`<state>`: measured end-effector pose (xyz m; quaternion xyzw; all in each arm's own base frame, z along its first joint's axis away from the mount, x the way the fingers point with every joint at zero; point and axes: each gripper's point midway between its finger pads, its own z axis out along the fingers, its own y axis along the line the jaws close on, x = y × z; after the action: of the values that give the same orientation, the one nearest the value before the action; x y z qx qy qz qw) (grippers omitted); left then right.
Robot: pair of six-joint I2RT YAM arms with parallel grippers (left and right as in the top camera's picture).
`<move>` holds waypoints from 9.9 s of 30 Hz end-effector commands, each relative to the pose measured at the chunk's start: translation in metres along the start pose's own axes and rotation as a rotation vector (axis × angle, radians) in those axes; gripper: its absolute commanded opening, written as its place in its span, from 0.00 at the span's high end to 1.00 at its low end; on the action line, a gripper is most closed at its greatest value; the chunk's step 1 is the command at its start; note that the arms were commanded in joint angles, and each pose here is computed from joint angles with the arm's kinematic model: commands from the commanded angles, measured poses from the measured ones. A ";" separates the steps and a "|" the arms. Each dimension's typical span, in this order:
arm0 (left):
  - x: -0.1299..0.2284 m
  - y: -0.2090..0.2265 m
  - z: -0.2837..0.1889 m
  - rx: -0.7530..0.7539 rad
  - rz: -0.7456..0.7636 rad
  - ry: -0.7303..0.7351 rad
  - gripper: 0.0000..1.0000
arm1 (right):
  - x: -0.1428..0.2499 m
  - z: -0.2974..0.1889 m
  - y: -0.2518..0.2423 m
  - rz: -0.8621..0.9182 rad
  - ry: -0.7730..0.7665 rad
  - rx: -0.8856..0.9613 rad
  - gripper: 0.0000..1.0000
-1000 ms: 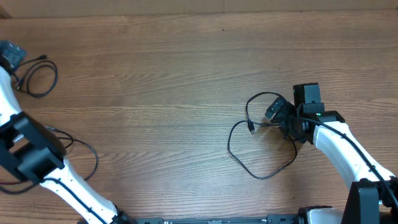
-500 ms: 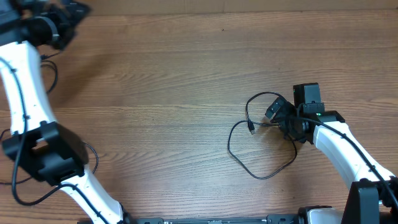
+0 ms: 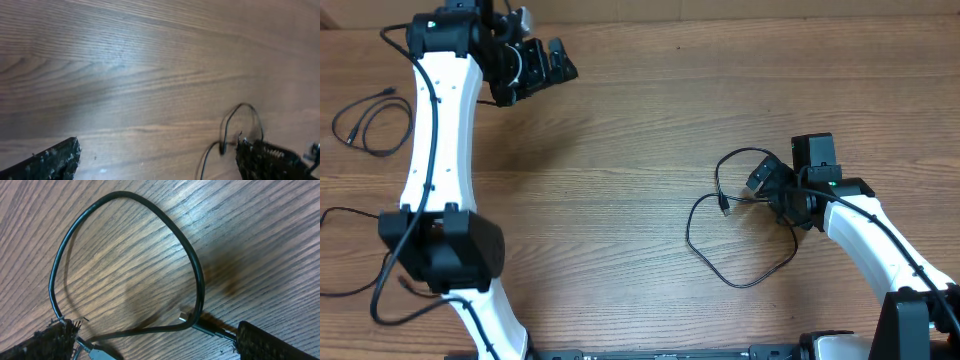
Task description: Untangle cables
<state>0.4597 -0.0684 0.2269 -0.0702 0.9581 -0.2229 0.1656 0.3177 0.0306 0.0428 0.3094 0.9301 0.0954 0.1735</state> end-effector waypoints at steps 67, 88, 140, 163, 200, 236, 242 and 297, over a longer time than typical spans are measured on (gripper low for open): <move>0.260 -0.218 0.173 0.502 1.001 -0.302 0.00 | 0.033 -0.204 -0.037 0.092 -0.300 -0.210 0.00; 0.193 -0.140 0.137 0.145 0.711 -0.305 0.00 | 0.032 -0.205 -0.036 0.088 -0.306 -0.214 0.00; 0.214 -0.086 0.127 0.009 0.666 -0.131 0.00 | 0.095 -0.010 -0.077 0.547 0.205 0.390 0.96; 0.213 -0.087 0.127 0.010 0.666 -0.134 0.01 | 0.012 -0.173 -0.128 0.611 -0.400 0.591 0.96; 0.213 -0.088 0.127 0.012 0.667 -0.137 0.00 | -0.011 -0.020 0.091 -0.456 0.047 -0.290 0.94; 0.215 -0.085 0.127 0.005 0.666 -0.125 0.00 | 0.005 0.052 0.111 -0.497 -0.101 -0.047 0.30; 0.215 -0.085 0.127 0.004 0.665 -0.123 0.00 | 0.006 0.055 0.115 -0.456 -0.108 -0.061 0.31; 0.122 -0.054 -0.023 -0.053 0.363 -0.506 0.00 | 0.009 0.026 0.140 -0.638 -0.092 0.001 0.00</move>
<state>0.3409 -0.1533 0.2129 0.0893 0.8966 -0.1385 0.4110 0.3877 0.1490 0.0525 0.0345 0.9745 0.0583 0.2138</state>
